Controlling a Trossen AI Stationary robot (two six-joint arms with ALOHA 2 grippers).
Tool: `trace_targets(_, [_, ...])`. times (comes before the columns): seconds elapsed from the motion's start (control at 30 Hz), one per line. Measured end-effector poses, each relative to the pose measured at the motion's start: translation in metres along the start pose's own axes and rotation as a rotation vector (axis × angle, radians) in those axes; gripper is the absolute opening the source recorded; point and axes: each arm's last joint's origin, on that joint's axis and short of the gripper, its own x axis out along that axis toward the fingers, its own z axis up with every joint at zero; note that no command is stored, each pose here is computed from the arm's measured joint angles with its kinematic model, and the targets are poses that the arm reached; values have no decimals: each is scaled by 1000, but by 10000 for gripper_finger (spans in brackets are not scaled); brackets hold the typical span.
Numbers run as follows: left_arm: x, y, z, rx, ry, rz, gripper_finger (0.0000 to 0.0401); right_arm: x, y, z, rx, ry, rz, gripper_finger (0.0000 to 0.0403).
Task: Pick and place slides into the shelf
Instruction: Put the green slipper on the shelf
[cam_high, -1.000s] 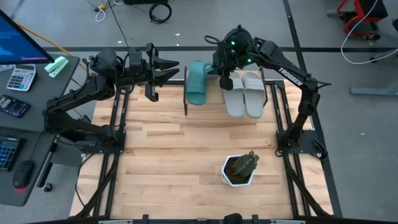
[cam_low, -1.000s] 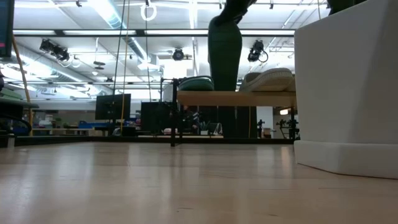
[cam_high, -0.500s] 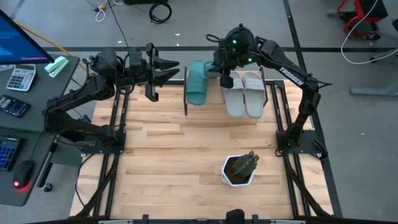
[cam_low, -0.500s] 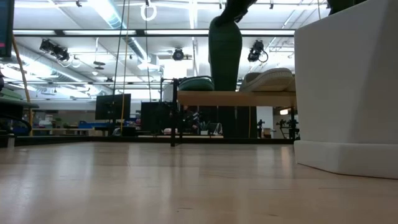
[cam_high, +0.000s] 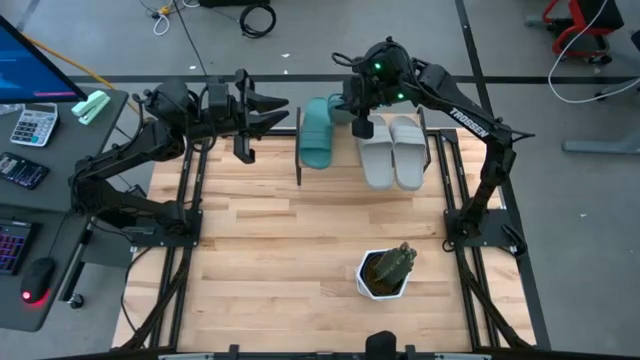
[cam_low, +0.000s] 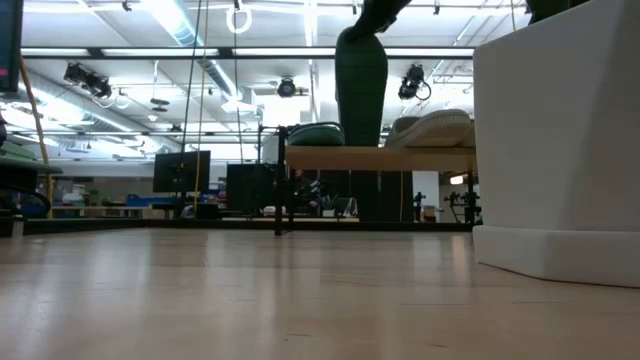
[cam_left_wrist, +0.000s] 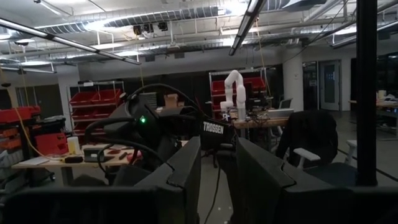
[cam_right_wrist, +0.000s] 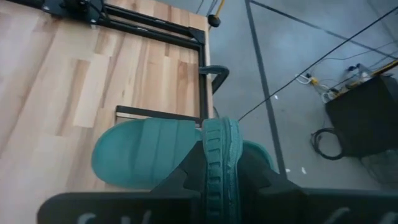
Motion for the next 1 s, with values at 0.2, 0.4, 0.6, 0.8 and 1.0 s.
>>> trace_targets(0.2, [0,0,-1,-1,10,0,107,-2,-2,-1,-10,7,-21,41])
trace_targets(0.4, [0,0,-2,-2,16,0,107,-10,-6,0,-18,19,-76,41])
trace_targets(0.6, [0,0,-2,-3,21,0,107,-19,-16,1,-30,10,-138,41])
trace_targets(0.8, [0,0,-2,-4,23,0,107,-21,-19,-1,4,-35,-87,41])
trace_targets(1.0, [0,0,-2,-1,24,1,107,-12,-18,-5,12,-32,-59,41])
